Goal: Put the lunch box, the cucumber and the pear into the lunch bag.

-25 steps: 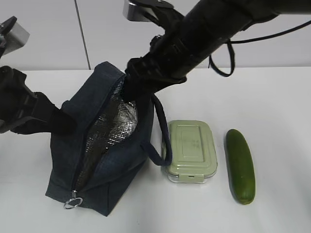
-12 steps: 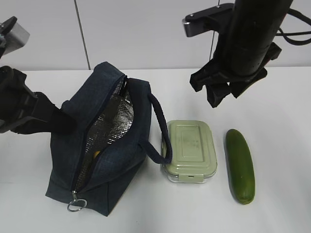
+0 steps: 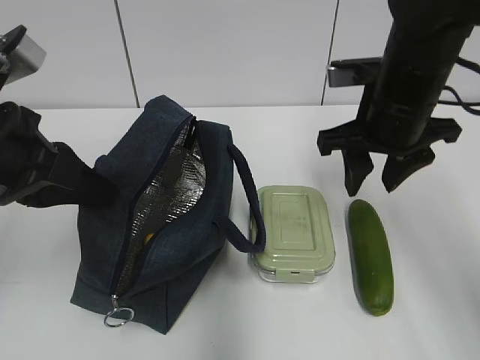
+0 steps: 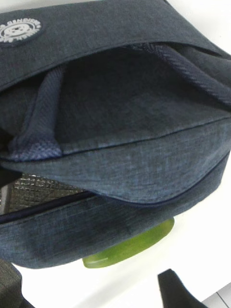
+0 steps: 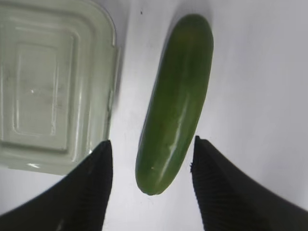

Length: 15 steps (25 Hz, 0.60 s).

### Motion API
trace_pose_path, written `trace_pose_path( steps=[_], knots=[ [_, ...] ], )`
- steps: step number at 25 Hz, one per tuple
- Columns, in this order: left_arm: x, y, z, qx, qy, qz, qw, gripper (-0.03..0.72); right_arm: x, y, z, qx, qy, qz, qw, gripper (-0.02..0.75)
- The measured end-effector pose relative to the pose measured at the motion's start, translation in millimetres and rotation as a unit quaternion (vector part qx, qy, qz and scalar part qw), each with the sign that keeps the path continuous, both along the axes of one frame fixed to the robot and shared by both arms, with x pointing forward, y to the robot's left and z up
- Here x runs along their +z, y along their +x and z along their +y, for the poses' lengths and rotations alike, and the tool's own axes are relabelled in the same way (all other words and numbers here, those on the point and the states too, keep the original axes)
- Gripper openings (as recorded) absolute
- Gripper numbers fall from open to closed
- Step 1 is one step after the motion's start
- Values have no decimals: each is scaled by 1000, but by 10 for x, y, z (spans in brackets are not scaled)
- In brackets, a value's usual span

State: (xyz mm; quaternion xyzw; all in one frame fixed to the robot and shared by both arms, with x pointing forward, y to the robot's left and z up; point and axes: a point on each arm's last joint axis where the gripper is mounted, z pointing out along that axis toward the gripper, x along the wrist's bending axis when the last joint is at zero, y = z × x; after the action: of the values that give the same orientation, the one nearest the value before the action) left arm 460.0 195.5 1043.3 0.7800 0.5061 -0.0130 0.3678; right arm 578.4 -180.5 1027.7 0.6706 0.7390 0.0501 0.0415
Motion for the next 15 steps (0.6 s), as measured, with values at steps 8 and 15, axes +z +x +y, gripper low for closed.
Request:
trace_pose_path(
  steps=[8,15],
  knots=[
    [1,2,1,-1,1,-3,1000,1,-458,-162,-70,-25,24,35,999,506],
    [1,2,1,-2,1,-3,1000,1,-568,-121,-84,-19,8,34,999,566]
  ],
)
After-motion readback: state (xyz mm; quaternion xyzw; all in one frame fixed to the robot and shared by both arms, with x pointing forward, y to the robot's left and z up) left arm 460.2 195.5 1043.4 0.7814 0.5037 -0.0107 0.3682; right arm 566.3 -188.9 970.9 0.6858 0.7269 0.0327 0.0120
